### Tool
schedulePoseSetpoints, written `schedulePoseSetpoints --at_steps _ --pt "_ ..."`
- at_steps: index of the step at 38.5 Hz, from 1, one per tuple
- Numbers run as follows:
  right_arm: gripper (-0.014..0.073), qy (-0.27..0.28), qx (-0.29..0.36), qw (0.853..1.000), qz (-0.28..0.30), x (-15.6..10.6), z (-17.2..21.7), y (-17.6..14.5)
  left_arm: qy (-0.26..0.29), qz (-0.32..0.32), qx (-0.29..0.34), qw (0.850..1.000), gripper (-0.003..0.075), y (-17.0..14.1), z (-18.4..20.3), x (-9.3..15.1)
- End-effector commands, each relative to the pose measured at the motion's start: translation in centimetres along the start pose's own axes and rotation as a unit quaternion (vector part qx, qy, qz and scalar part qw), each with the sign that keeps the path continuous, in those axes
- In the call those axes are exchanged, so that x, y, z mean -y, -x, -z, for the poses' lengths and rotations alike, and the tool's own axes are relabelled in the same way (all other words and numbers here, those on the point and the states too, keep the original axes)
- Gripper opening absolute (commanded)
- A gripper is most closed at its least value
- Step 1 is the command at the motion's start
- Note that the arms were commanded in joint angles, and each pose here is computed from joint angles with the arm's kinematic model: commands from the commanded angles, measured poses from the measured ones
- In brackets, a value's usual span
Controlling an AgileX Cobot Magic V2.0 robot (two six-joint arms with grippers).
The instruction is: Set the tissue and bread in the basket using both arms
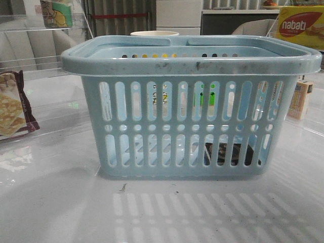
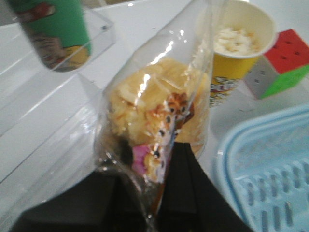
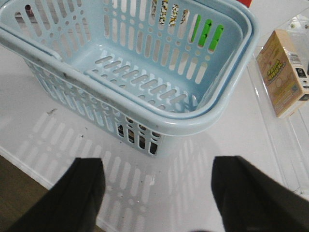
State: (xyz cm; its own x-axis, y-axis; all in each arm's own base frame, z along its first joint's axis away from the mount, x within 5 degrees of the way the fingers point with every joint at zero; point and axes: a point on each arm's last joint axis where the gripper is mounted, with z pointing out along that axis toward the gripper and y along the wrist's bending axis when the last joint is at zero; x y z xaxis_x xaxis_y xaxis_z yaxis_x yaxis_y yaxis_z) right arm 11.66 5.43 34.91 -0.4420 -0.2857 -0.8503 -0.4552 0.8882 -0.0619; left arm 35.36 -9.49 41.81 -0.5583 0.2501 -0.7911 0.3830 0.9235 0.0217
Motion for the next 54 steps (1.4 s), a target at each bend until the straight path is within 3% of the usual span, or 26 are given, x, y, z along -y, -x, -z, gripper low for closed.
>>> schedulePoseSetpoints --at_steps 1,11,18,21,29,32,44,54 --pt "0.0569 -0.007 0.051 0.999 0.006 0.2 0.7 1.4 -0.049 -0.05 0.061 0.996 0.0091 1.8 3.9 3.8" --pt "0.0569 -0.007 0.051 0.999 0.006 0.2 0.7 1.4 -0.156 -0.14 0.009 0.978 0.0091 0.4 2.5 12.0" --pt "0.0569 -0.007 0.051 0.999 0.006 0.2 0.7 1.4 -0.189 -0.164 -0.018 0.968 0.0094 -0.7 -0.8 15.7" --pt "0.0569 -0.007 0.051 0.999 0.006 0.2 0.7 1.4 -0.194 -0.169 -0.033 0.966 0.0138 -1.3 -2.3 16.6" --pt "0.0569 -0.007 0.051 0.999 0.006 0.2 0.7 1.4 -0.191 -0.164 -0.05 0.967 0.0456 -1.9 -4.7 16.9" --pt "0.0569 -0.007 0.051 0.999 0.006 0.2 0.7 1.4 -0.191 -0.163 -0.042 0.967 0.0504 -1.6 -4.0 16.8" --pt "0.0569 -0.007 0.051 0.999 0.006 0.2 0.7 1.4 -0.202 -0.155 0.008 0.967 0.0505 -0.3 3.6 15.5" --pt "0.0569 -0.007 0.051 0.999 0.006 0.2 0.7 1.4 -0.199 -0.156 0.02 0.967 0.0505 -3.8 9.1 13.7"
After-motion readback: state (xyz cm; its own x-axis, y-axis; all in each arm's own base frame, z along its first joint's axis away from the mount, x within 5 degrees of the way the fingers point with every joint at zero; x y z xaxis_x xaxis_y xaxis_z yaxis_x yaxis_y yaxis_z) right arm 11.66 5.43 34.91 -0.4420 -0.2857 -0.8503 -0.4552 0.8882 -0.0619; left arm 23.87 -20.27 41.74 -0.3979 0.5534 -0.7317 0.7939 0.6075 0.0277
